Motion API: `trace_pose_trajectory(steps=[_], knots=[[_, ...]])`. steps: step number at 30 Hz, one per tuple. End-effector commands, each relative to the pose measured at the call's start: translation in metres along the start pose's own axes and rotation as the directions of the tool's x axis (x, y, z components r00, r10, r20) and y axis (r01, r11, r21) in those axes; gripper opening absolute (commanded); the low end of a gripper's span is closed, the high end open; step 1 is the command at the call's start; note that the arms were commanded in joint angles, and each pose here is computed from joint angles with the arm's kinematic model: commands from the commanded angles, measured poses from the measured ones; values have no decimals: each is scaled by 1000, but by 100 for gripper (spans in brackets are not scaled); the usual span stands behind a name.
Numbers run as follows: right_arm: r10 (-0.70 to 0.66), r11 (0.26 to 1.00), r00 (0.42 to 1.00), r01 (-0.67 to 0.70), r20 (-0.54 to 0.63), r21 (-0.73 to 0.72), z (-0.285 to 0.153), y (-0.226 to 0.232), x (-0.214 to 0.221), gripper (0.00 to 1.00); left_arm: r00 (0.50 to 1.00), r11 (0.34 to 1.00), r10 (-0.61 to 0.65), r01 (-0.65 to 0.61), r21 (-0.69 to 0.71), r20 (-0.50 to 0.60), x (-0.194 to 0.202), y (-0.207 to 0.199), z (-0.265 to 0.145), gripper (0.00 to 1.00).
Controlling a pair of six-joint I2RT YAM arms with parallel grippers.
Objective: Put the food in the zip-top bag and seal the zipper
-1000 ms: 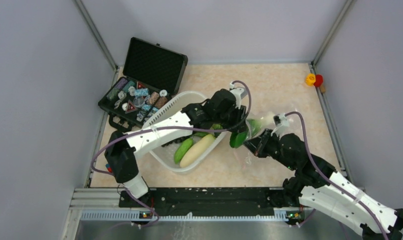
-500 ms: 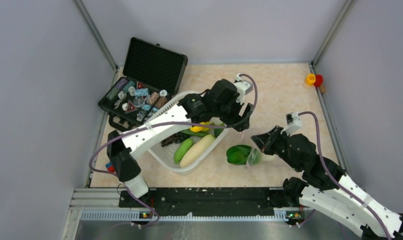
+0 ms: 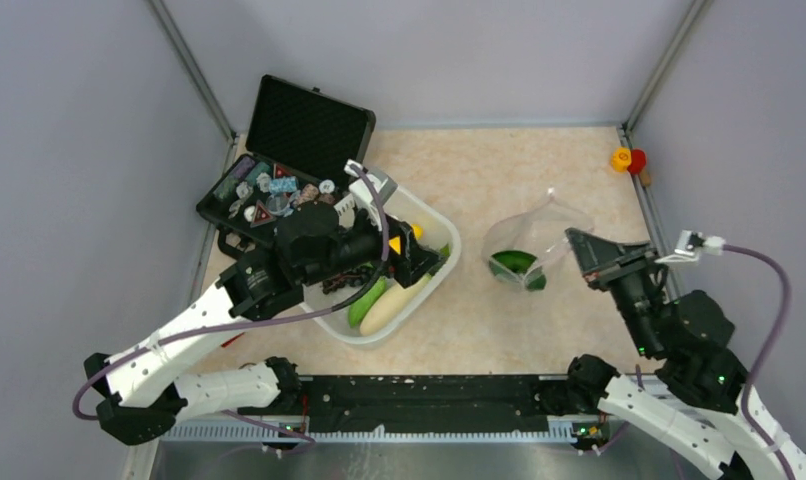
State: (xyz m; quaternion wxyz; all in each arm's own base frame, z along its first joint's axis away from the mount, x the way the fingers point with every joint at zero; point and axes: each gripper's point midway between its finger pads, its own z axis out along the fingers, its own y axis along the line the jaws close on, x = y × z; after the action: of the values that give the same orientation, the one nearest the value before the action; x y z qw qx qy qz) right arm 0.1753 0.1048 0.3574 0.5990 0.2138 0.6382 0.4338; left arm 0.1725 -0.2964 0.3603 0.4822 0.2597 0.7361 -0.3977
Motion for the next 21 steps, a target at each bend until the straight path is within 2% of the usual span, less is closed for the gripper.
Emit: trace_pose_trajectory(steps=[1,5,8,10,12,13,15,16,17,18,20,21], knots=[[-21,998,991,13,128,64,-9,6,-47,0,998,999,-48,47,20,32,4,0,18,98],[-211,974,977,212,-19,78,5,17,-28,0,997,996,-70,72,50,-30,18,-5,34,97],[-359,928,928,366,-96,65,26,18,-6,0,997,995,-70,72,73,-32,21,-8,39,98],[-443,885,880,460,-173,71,40,7,18,0,997,997,-63,65,48,-41,25,-2,41,99],[-499,838,800,544,-332,51,51,-5,54,0,997,998,-57,56,-14,-55,32,10,40,99],[-508,808,770,582,-384,97,55,-16,61,0,997,997,-54,51,-54,-61,35,18,38,99],[-438,764,813,562,-384,318,55,-49,55,0,997,985,-60,53,-165,-38,36,39,31,99],[-428,784,829,539,-360,308,56,-48,56,0,998,979,-54,48,-197,-23,36,45,27,99],[-434,840,840,508,-327,192,60,-31,63,0,999,975,-47,42,-220,-18,37,50,24,99],[-440,888,851,461,-287,5,61,-1,71,0,999,971,-43,39,-237,-10,36,54,21,99],[-403,896,906,361,-132,-259,47,59,51,0,999,965,-39,39,-261,5,34,58,15,99],[-366,895,928,330,-72,-299,38,70,35,0,999,963,-37,39,-266,13,32,59,12,99]])
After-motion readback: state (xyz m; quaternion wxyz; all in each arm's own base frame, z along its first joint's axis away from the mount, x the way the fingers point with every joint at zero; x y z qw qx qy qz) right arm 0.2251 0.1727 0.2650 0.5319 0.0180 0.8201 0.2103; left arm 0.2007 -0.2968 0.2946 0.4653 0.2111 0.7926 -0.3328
